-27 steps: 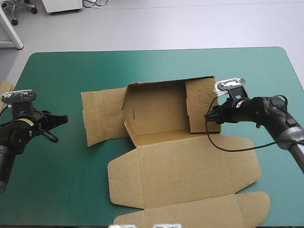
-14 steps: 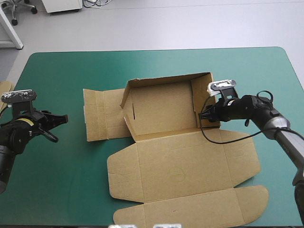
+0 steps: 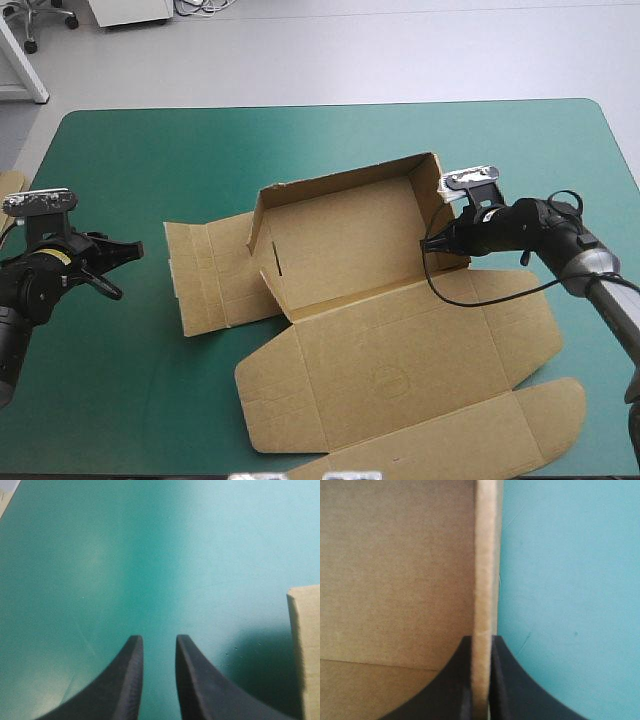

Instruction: Fold the box

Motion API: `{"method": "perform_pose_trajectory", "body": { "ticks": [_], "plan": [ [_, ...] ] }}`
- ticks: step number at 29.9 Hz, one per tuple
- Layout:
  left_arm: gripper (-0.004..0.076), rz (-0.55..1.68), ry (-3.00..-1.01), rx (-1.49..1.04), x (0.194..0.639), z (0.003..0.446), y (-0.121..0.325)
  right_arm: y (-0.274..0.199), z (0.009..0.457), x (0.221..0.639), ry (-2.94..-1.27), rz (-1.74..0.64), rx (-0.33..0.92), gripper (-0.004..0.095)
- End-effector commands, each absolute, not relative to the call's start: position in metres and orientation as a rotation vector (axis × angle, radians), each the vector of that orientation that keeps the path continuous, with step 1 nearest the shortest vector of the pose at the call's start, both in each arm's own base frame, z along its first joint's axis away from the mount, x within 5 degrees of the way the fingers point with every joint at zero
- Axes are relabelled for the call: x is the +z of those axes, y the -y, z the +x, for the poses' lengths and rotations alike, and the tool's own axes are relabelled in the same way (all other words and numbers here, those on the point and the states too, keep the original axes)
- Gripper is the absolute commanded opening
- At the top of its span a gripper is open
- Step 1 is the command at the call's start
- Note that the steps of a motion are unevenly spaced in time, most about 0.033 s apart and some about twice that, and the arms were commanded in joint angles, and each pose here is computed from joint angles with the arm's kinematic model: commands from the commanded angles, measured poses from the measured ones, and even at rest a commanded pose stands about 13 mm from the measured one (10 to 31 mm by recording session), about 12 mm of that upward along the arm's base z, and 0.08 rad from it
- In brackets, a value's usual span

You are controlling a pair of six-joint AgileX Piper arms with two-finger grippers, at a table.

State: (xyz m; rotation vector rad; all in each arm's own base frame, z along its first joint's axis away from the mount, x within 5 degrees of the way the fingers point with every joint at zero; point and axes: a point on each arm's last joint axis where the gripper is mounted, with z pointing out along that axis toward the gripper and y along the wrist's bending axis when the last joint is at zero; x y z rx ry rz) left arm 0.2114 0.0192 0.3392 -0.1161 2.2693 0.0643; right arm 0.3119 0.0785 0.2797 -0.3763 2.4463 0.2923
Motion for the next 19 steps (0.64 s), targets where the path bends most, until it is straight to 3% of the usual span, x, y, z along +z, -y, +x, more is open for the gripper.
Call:
{"method": "perform_pose_trajectory", "body": {
  "ticks": [1, 11, 19],
  "plan": [
    [0.0167, -0.111, -2.153, 0.063, 0.357, 0.212, -0.019, -0.078, 0.304, 0.328, -2.363, -0.286, 0.341, -0.0018],
    [0.0167, -0.126, -2.14, 0.037, 0.358, 0.213, -0.018, -0.067, 0.293, 0.385, -2.546, -0.222, 0.227, -0.0018],
    [0.0167, -0.14, -2.137, 0.01, 0.358, 0.213, -0.017, -0.066, 0.302, 0.374, -2.678, -0.11, 0.193, -0.0016]
  ]
}}
